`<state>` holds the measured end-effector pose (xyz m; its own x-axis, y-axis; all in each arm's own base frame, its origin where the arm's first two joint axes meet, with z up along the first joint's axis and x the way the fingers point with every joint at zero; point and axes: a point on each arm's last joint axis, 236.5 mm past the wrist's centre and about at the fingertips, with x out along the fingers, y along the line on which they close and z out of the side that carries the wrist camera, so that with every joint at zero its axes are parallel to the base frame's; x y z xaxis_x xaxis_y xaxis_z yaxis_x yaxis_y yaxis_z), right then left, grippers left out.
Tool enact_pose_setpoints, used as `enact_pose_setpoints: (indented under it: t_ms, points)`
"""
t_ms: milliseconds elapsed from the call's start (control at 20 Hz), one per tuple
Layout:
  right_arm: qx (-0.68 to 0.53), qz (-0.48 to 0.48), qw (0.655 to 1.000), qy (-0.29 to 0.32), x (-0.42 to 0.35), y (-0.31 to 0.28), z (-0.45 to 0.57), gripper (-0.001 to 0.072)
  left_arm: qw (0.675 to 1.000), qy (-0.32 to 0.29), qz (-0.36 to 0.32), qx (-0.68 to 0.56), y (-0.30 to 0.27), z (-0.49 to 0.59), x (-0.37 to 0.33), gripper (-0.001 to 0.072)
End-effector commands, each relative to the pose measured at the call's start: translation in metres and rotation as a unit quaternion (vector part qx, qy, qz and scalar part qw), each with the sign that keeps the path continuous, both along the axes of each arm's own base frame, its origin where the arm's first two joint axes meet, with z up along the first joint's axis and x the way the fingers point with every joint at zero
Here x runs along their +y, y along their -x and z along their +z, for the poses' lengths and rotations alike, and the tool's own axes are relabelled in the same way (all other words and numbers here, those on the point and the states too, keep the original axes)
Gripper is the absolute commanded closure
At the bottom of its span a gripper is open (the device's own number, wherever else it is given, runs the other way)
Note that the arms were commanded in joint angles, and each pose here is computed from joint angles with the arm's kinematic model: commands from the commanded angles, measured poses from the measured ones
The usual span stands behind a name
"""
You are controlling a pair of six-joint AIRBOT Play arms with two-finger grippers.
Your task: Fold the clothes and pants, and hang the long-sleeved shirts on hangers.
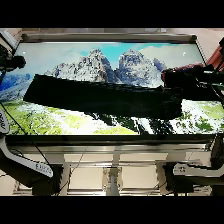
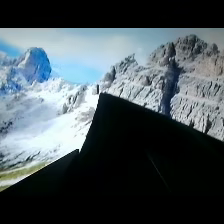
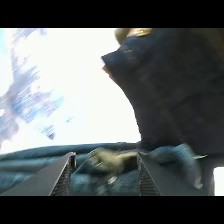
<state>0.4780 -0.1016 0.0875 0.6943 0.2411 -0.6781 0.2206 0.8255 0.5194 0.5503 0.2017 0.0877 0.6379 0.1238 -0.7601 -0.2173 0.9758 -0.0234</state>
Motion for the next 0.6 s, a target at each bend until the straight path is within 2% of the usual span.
enact_pose_setpoints:
  t_ms: [0,50,150,250,550]
  points:
    - [0.02,0.068,0.997,-0.008,0.036,0.02,0.022,0.026,0.991,0.029,0.006,0.134,0.067,-0.03,0.018,0.0179]
    - [0.033,0.09,0.995,-0.015,0.05,0.026,0.02,0.026,0.987,0.072,0.012,0.146,0.079,-0.036,0.019,0.0119]
    - [0.062,0.14,0.988,-0.025,0.083,0.039,0.014,0.0261,0.973,0.169,0.02,0.154,0.098,-0.047,0.019,0.0108]
    - [0.076,0.182,0.98,-0.028,0.114,0.046,0.012,0.0264,0.96,0.222,0.028,0.167,0.113,-0.058,0.024,0.0106]
    - [0.081,0.264,0.961,-0.017,0.186,0.055,0.01,0.0264,0.953,0.25,0.031,0.167,0.116,-0.09,0.043,0.0085]
